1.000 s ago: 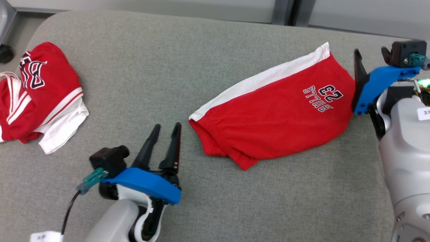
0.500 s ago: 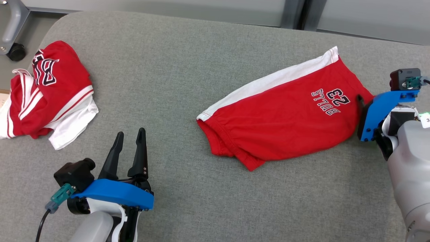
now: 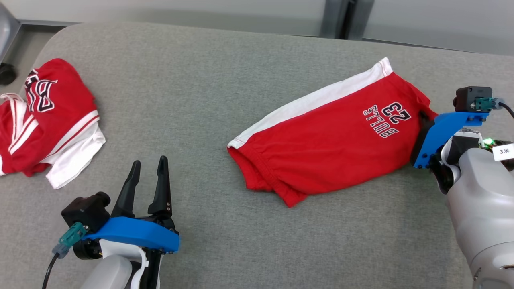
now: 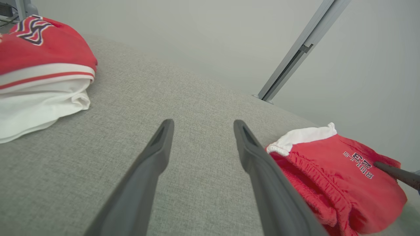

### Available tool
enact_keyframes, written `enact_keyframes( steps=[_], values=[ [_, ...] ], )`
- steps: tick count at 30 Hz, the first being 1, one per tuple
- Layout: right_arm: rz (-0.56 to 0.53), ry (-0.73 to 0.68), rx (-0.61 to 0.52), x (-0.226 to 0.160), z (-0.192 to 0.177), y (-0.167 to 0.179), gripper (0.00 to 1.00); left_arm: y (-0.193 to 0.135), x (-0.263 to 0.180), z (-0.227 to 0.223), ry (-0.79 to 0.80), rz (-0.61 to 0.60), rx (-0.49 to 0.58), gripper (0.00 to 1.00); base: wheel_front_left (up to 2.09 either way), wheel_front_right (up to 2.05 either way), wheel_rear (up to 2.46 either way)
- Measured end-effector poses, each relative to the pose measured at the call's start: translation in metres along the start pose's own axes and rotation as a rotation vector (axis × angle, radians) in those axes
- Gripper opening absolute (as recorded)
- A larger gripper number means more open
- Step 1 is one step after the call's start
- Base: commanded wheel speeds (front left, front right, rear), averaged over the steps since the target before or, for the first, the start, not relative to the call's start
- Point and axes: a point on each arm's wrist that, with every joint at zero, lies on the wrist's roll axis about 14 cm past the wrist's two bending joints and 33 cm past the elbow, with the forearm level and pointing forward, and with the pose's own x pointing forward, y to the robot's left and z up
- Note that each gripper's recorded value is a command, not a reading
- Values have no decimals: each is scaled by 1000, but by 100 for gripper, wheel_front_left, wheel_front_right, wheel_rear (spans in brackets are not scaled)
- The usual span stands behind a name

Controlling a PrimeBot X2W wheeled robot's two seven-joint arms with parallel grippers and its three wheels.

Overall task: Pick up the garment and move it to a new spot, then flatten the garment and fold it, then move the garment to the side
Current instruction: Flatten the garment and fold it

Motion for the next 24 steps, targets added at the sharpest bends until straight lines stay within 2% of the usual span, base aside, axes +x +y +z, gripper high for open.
enact_keyframes(
  steps=[6, 19, 24],
  values=[
    [-17, -144, 69, -16, 18, -9, 0, -11, 6, 2, -8, -34, 6, 100, 0, 0, 0],
    [-183, -246, 259, -88, -57, -71, 0, -41, 10, -5, -3, -111, 38, 100, 0, 0, 0],
    [-202, -313, 305, -104, -57, -73, 0, -44, 5, -6, -7, -112, 34, 100, 0, 0, 0]
  ],
)
